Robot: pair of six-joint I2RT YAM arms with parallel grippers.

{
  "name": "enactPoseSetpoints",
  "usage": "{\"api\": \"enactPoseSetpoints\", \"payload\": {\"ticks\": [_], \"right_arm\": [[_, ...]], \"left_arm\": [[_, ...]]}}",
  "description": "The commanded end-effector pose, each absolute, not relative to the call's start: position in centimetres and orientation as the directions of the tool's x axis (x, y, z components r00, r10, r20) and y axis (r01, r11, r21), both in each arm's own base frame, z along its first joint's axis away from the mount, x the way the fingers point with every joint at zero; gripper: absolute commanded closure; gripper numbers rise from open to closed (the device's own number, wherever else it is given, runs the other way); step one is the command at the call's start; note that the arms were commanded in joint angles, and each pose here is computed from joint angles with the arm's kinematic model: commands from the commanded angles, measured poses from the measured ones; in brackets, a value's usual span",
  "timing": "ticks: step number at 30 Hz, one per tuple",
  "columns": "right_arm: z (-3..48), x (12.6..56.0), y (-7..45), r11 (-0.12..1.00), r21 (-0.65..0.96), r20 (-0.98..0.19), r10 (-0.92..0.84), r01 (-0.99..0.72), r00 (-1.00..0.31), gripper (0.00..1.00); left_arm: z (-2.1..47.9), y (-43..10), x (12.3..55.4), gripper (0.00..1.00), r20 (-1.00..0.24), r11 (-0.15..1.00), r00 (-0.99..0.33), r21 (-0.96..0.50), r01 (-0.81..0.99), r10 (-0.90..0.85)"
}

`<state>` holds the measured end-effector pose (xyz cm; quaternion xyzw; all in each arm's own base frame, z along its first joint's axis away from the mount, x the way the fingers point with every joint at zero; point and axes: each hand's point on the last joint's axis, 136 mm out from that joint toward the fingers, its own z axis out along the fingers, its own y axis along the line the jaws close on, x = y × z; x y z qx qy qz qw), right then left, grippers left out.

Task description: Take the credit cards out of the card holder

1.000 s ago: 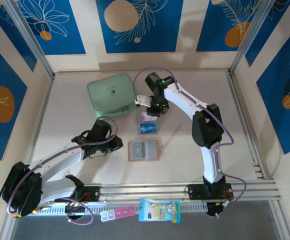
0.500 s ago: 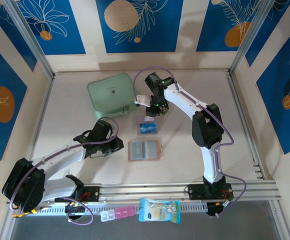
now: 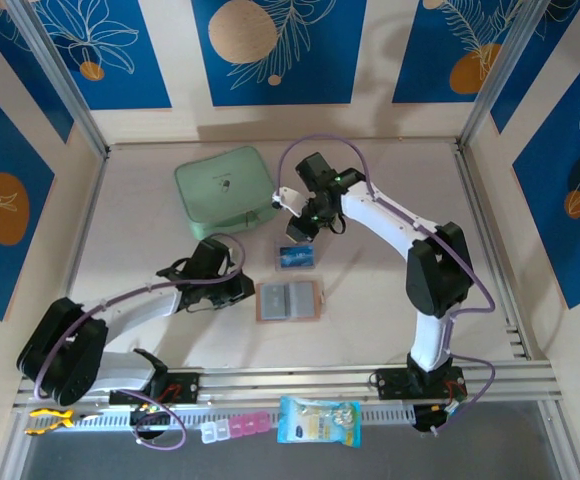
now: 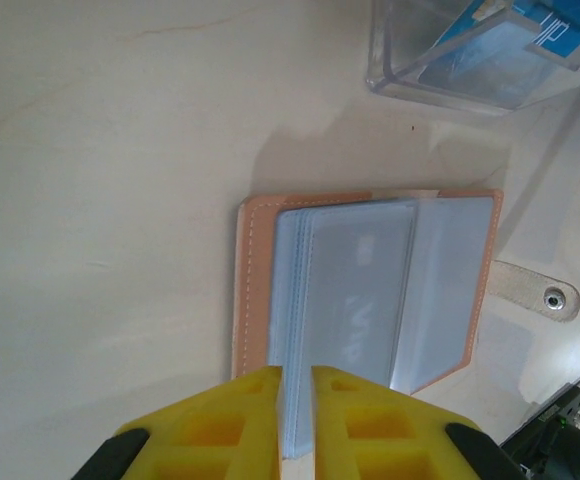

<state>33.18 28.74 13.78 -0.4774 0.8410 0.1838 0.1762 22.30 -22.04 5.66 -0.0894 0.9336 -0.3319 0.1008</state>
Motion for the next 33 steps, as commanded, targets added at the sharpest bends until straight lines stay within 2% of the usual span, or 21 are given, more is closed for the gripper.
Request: {"api": "enactPoseSetpoints", "payload": {"ticks": [1, 7, 14, 17, 21, 26, 33], "right_arm": [[15.3, 32.1, 30.0, 0.587, 0.292, -0.509, -0.573, -0.755, -0.642, 0.85], [15.4, 29.6, 30.2, 0.657, 0.464, -0.489, -0.369, -0.594, -0.79, 0.87], [13.9, 26.7, 30.2, 0.71, 0.582, -0.358, -0.213, -0.396, -0.909, 0.87], [12.9, 25.5, 30.0, 0.743, 0.603, -0.272, -0.151, -0.29, -0.95, 0.87], [11.5, 23.9, 29.5, 0.773, 0.623, -0.079, -0.093, -0.122, -0.993, 0.86], [10.6, 22.9, 29.3, 0.781, 0.617, -0.032, -0.099, -0.097, -0.995, 0.84], [9.9, 22.4, 29.5, 0.78, 0.624, -0.007, -0.068, -0.057, -0.998, 0.72]], "left_arm": [[6.1, -23.0, 22.8, 0.86, -0.118, 0.735, -0.966, -0.672, -0.092, -0.229], [5.5, -23.6, 22.6, 0.88, -0.111, 0.74, -0.97, -0.667, -0.087, -0.214], [4.8, -23.9, 22.0, 0.91, -0.105, 0.753, -0.973, -0.652, -0.088, -0.205], [4.4, -24.0, 21.7, 0.92, -0.1, 0.757, -0.975, -0.647, -0.089, -0.2], [3.9, -24.2, 21.3, 0.94, -0.089, 0.761, -0.977, -0.642, -0.091, -0.192], [3.8, -24.1, 21.0, 0.94, -0.092, 0.774, -0.979, -0.627, -0.086, -0.183], [3.1, -23.4, 20.6, 0.95, -0.093, 0.805, -0.98, -0.587, -0.087, -0.174]]}}
